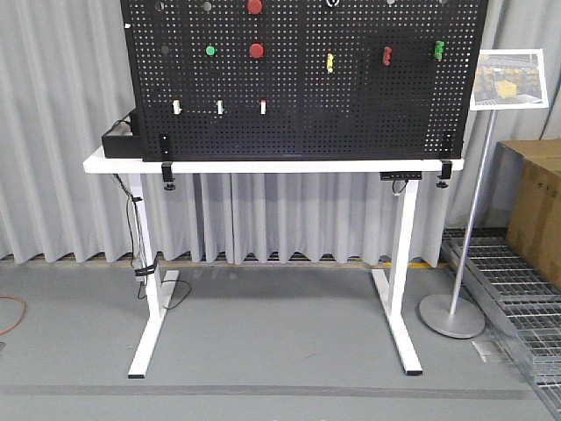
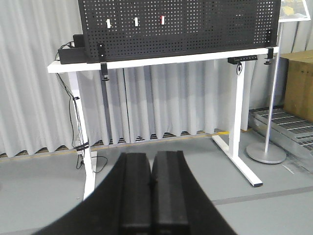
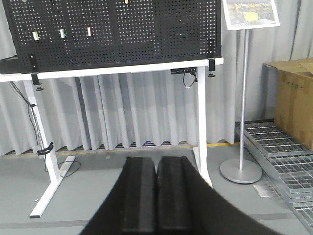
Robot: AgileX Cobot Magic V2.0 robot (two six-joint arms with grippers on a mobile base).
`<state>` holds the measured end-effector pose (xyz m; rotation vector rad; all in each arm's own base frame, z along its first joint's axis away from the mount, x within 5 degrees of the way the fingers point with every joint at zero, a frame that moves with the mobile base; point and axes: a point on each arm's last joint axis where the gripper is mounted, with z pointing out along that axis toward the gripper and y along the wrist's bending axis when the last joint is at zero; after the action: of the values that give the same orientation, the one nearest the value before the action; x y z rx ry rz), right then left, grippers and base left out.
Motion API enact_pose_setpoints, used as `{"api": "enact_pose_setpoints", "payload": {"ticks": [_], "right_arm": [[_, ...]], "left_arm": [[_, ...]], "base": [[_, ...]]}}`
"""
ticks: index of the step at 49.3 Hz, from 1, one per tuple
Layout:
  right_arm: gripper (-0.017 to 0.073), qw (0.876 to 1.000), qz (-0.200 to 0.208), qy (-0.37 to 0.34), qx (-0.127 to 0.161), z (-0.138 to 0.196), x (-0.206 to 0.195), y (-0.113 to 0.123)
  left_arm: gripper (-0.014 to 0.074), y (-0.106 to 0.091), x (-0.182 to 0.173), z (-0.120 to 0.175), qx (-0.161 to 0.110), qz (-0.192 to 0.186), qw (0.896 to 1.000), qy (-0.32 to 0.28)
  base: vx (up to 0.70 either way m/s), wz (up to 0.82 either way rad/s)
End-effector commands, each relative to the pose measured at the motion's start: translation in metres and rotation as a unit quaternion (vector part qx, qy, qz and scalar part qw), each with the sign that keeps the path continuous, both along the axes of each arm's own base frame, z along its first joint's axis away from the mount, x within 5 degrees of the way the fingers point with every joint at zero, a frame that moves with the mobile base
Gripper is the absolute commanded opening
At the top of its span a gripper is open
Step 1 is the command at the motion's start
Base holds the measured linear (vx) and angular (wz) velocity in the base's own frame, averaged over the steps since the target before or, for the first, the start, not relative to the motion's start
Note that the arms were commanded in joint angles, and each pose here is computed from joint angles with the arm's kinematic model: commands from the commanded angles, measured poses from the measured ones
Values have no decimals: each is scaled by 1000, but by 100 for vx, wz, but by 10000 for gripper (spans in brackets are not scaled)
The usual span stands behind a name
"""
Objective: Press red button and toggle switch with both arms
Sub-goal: 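Drive the base forward toward the black pegboard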
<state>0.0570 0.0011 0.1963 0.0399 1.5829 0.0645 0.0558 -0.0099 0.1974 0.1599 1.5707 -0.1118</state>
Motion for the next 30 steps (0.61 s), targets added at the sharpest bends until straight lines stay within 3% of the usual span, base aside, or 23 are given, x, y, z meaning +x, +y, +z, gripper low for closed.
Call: {"api": "enact_pose_setpoints", "payload": {"ticks": [1,30], "right_arm": [[-3,999,-5,-42,-2,4,-1,-1],[-3,999,-5,-42,-2,4,-1,-1]], "left_arm": [[1,0,1,-4,-9,1,1000,-24],[1,0,1,-4,-9,1,1000,-24]], "base": [[0,0],[0,0]]}}
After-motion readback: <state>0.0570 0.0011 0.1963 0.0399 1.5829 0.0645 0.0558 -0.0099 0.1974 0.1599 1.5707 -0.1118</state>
